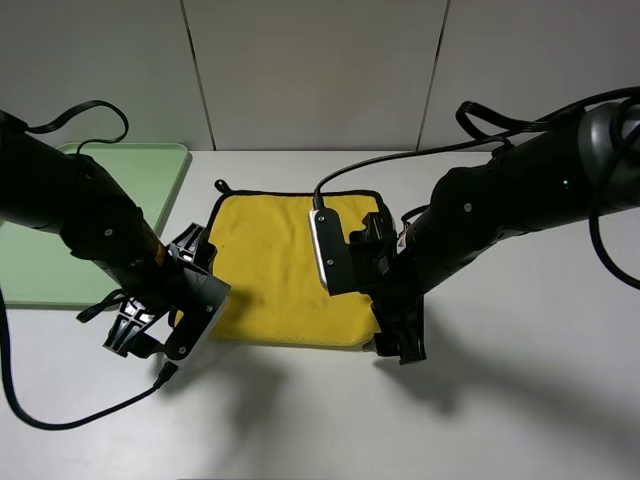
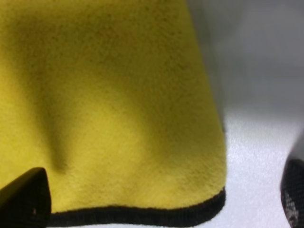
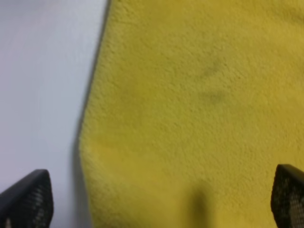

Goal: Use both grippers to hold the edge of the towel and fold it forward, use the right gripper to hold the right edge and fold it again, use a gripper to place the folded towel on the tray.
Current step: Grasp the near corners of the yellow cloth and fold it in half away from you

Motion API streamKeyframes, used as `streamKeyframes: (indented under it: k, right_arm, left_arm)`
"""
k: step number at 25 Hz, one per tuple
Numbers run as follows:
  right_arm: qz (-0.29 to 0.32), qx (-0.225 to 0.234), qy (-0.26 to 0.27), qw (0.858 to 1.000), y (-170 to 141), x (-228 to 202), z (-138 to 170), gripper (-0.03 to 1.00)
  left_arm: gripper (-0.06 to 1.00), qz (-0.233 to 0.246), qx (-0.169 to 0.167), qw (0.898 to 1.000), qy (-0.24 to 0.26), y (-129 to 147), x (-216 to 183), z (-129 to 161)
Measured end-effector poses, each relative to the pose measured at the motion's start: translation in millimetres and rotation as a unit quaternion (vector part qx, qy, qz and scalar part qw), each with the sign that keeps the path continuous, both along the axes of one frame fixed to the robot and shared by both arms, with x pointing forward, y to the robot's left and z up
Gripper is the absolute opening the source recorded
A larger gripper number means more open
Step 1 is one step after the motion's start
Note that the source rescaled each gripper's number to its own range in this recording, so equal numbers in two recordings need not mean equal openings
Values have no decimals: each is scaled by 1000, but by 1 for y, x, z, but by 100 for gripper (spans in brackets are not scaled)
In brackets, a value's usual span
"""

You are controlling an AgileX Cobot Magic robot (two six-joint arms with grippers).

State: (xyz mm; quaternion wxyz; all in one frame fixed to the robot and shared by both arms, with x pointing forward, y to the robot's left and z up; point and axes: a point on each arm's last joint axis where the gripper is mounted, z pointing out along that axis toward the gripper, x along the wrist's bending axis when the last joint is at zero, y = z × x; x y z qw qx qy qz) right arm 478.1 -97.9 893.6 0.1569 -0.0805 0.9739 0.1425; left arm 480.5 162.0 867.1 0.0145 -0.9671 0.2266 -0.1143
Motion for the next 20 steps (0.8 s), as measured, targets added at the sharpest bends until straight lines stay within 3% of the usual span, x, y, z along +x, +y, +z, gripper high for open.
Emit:
streamKeyframes:
  k: [15, 20]
  right_arm:
    - [26, -37, 12, 999, -2, 1, -23, 100]
    - [38, -51, 0, 998, -3, 3, -22, 97]
  left_arm:
    - [97, 5, 0, 1000, 1, 0, 0, 0]
    - [86, 7, 3, 1000, 4, 1, -1, 0]
